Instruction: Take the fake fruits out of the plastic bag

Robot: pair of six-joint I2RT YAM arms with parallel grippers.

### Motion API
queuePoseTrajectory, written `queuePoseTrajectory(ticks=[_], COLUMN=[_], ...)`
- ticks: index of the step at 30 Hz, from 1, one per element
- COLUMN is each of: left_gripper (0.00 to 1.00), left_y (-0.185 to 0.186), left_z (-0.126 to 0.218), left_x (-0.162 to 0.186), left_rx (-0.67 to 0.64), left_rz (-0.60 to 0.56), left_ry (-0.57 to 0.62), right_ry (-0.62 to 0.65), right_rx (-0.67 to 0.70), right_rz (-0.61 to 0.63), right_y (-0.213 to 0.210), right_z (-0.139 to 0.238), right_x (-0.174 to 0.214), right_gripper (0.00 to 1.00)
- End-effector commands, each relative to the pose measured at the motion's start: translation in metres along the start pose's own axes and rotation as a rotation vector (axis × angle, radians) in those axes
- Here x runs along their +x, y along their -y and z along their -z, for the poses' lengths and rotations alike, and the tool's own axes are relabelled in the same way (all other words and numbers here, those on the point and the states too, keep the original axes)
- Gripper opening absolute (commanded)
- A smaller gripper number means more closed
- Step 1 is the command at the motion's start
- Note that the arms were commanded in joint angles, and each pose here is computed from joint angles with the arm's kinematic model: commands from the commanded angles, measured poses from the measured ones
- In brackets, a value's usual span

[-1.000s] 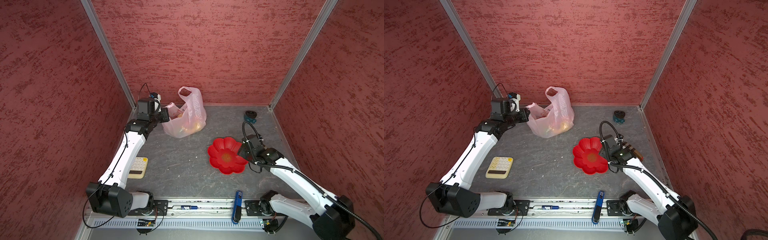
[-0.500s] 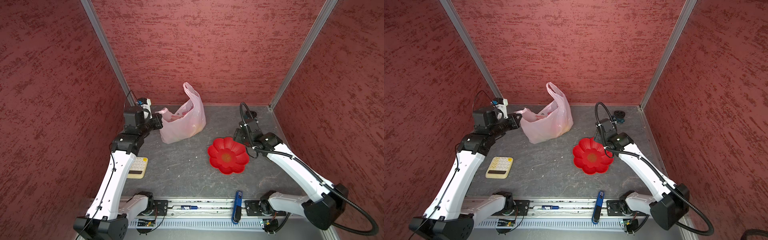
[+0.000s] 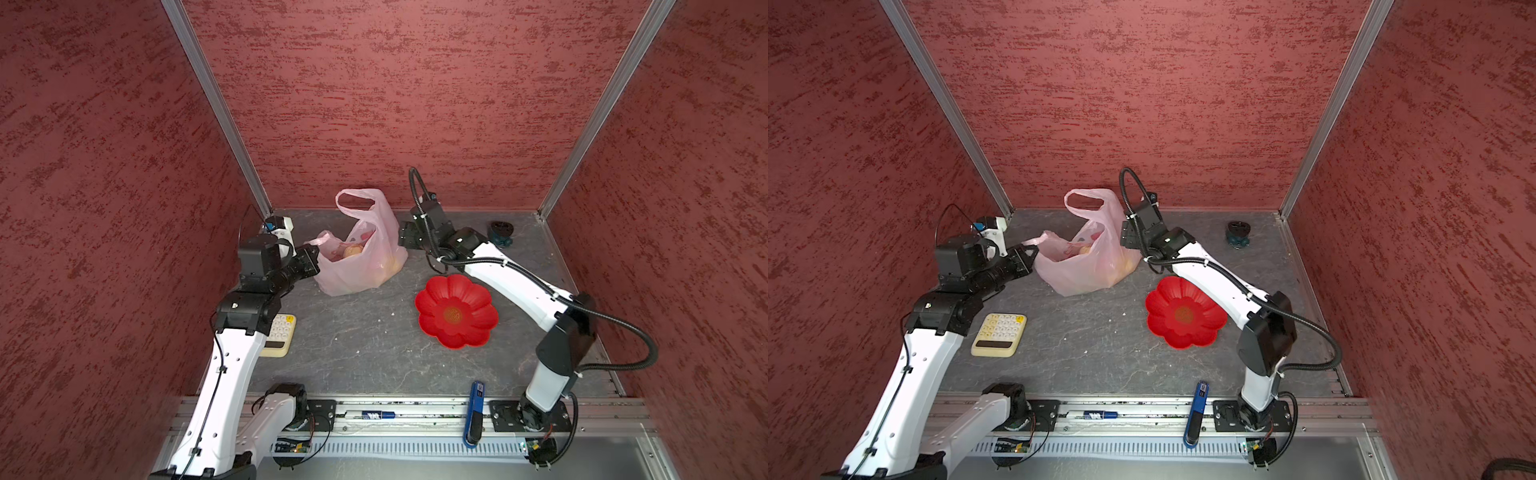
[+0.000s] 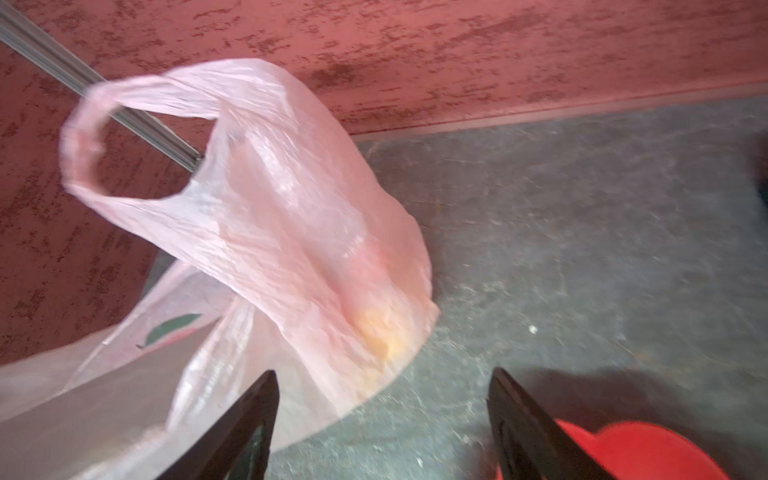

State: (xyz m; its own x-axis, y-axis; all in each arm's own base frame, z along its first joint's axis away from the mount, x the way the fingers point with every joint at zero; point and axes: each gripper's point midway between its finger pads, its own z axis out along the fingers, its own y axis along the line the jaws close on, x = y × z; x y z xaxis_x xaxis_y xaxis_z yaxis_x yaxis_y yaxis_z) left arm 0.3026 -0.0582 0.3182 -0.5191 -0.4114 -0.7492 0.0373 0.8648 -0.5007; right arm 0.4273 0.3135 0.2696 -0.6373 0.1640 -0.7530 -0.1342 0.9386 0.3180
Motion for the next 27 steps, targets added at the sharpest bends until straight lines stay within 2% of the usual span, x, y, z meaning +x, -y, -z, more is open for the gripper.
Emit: queuePoseTrajectory(ticks=[1, 11, 20, 24, 27], left_gripper=[0.0, 0.0, 0.0, 0.0, 0.0], left_y=[0.005, 0.004, 0.007, 0.006, 0.004], left_z=[0.002, 0.003, 0.008, 0.011, 0.011], left_x=[-0.001, 0.005, 0.008, 0.01, 0.011], left_rx=[0.034, 0.051, 0.067, 0.06, 0.052], left_rz=[0.023, 0.033, 0.041, 0.043, 0.044], left_ry=[0.013, 0.01, 0.01, 0.01, 0.014], right_ry=[0.057, 0.063, 0.044, 0.04, 0.045], right_rx=[-0.086, -0.155, -0.121, -0.097, -0.079], right_rz=[0.026, 0.136, 0.203, 0.204, 0.197], right_y=[-0.034, -0.077, -0.085, -0.084, -0.081], right_z=[-0.007, -0.04, -0.08, -0.094, -0.098], right_x=[-0.017, -0.012, 0.003, 0.006, 0.007], right_gripper=[0.81, 0.82, 0.8, 0.73, 0.58])
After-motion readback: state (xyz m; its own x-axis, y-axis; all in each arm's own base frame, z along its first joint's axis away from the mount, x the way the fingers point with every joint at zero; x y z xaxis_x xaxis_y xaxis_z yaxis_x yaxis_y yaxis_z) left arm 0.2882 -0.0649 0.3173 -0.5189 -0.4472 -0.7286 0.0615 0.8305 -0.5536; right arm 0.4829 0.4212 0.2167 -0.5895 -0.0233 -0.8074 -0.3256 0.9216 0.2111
